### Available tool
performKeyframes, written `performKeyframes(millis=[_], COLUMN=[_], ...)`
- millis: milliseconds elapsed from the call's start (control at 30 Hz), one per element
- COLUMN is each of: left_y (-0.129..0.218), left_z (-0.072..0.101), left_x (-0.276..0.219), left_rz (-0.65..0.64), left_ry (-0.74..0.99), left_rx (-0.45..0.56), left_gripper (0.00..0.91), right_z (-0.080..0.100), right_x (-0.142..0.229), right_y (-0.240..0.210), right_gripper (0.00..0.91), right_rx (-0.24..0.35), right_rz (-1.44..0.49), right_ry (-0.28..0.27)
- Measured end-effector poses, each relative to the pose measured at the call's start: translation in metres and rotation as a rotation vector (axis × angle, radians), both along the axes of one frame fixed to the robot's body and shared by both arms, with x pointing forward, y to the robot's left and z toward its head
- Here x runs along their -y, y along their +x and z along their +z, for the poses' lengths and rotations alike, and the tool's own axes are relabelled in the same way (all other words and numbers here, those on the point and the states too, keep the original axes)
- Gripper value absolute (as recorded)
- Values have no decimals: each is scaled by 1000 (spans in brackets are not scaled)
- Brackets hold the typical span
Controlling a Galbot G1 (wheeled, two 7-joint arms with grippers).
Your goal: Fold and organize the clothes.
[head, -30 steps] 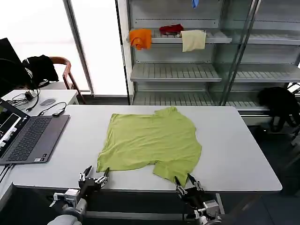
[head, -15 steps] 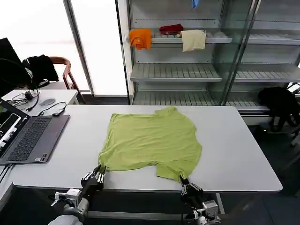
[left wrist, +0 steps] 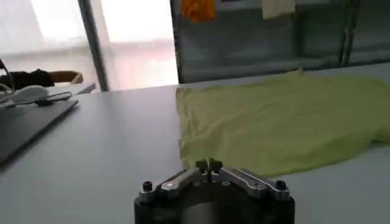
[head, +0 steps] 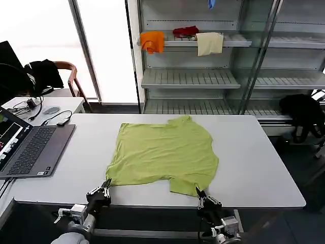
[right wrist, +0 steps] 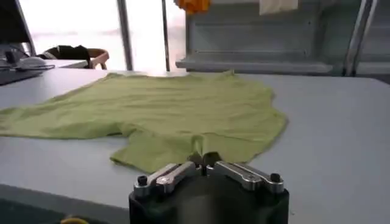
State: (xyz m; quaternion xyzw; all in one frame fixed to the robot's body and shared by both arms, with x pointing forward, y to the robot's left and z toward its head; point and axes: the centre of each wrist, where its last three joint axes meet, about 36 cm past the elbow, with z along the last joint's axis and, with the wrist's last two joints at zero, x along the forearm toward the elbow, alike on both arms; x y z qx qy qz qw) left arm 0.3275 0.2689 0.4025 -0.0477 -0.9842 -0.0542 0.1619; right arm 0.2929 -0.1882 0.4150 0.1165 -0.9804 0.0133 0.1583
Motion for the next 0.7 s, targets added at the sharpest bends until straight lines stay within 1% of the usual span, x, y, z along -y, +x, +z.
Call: performKeyframes(millis=[167,200,233,300,333,500,700], left_y=[1,1,2,2,2,1,1], left_z=[-4,-5,-6,-9,-10,-15,-17], left_x=[-1,-1,-1,0,0,1,2], left_rz=[14,16,17,17,16,9,-1], left_ry=[22,27,32,35,35,32,29], left_rx=[20,21,22,16,13,-1,-11], left_gripper=[907,665,443,71,10,10,0], right_z=[-1,-1,-1,-1,-1,-1,-1], right_x=[0,0,0,0,1,2,3], right_y=[1,1,1,1,1,1,1], right_gripper=[0,0,0,0,0,0,0], right_rx=[1,1,1,1,1,1,4], right_rz=[4,4,4,2,1,-1,-4], right_ry=[1,1,0,-1,-1,-2,-2])
